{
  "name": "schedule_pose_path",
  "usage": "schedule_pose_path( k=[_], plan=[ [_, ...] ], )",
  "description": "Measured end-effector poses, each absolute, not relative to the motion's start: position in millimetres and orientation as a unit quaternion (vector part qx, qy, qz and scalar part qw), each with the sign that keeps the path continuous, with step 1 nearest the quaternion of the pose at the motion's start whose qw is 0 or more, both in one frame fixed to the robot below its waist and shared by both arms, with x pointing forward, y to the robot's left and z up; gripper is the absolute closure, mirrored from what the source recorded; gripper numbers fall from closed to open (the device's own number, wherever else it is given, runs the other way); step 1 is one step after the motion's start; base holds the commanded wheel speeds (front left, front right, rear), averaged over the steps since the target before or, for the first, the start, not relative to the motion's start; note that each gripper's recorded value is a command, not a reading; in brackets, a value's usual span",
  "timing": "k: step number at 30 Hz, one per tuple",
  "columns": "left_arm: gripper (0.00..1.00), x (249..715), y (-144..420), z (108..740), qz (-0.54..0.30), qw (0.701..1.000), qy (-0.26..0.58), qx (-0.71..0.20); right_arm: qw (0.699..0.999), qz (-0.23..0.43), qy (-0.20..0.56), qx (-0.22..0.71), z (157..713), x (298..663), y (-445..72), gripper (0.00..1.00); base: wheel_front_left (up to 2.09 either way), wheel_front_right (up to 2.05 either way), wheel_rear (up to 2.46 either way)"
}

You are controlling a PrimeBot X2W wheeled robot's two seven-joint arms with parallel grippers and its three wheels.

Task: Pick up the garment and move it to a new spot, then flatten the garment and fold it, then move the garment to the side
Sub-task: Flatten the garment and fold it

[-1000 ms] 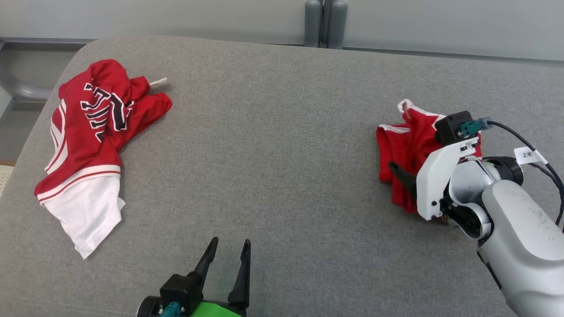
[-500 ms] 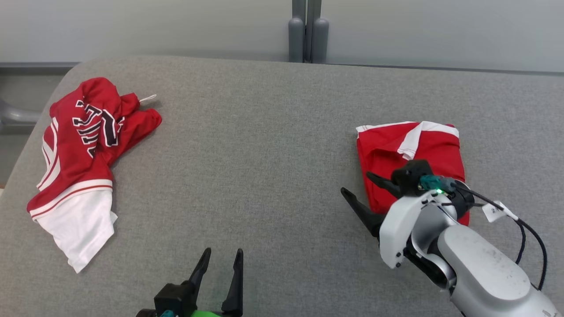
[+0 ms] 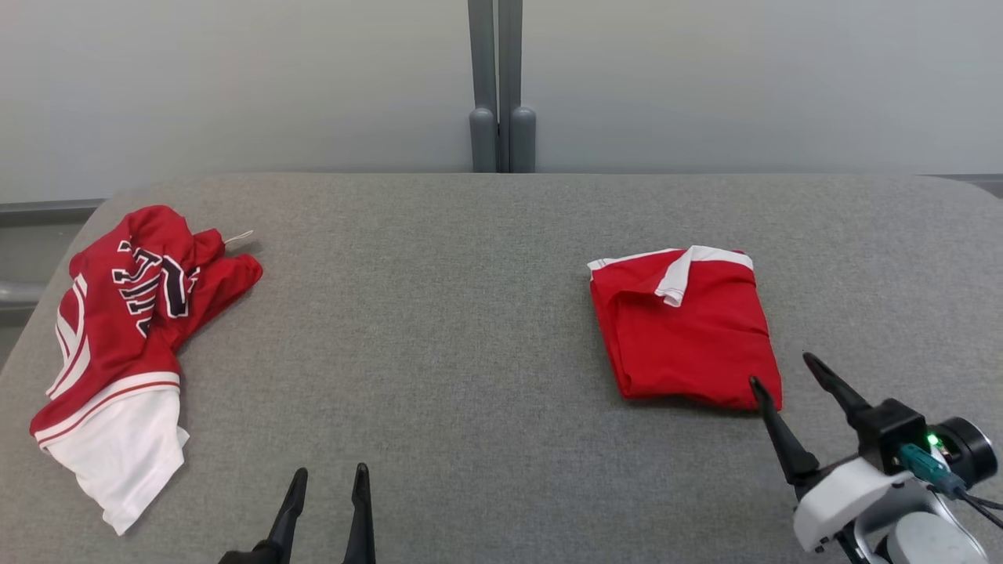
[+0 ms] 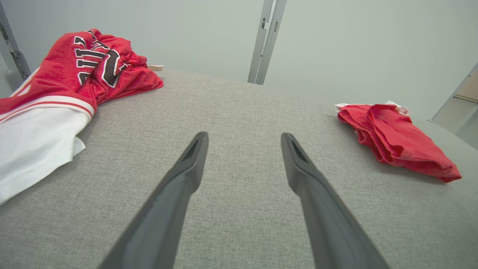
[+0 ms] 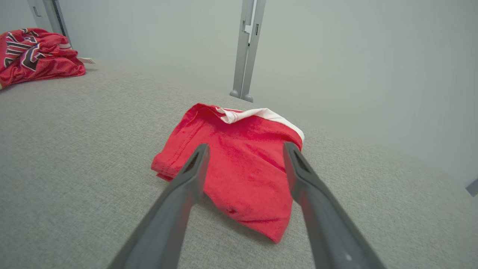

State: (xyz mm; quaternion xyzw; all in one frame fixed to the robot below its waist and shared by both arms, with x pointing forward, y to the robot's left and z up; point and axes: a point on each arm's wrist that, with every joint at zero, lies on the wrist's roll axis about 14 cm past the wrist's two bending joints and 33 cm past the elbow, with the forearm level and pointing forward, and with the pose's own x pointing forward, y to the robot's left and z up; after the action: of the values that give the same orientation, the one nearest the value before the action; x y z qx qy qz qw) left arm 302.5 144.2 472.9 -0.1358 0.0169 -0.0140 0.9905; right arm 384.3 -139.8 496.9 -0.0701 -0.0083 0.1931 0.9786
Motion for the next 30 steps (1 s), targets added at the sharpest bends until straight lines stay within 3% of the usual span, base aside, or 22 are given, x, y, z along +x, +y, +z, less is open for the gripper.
schedule_pose_path(
  k=[10, 11, 12, 21, 30],
  plan=[
    [0.0, 300.3, 152.8, 472.9, -0.013, 0.991, 0.015, -0.131, 0.994, 0.092, -0.02, -0.047, 499.3, 373.0, -186.1, 0.0, 0.0, 0.0, 0.0],
    [0.0, 300.5, 152.5, 471.7, -0.014, 0.991, 0.017, -0.13, 0.995, 0.089, -0.018, -0.041, 498.2, 375.6, -186.2, 0.62, 0.0, 0.0, 0.0],
    [0.0, 301.0, 152.2, 471.1, -0.015, 0.991, 0.019, -0.129, 0.995, 0.088, -0.016, -0.037, 496.2, 378.3, -185.7, 1.0, 0.0, 0.0, 0.0],
    [0.0, 323.8, 146.6, 463.9, -0.026, 0.99, 0.033, -0.135, 0.992, 0.11, 0.04, -0.044, 483.6, 454.9, -159.6, 1.0, 0.0, 0.0, 0.0],
    [0.0, 331.0, 152.3, 456.3, -0.01, 0.988, 0.046, -0.145, 0.977, 0.161, 0.125, -0.061, 439.3, 491.8, -111.0, 1.0, 0.0, 0.0, 0.0]
  ],
)
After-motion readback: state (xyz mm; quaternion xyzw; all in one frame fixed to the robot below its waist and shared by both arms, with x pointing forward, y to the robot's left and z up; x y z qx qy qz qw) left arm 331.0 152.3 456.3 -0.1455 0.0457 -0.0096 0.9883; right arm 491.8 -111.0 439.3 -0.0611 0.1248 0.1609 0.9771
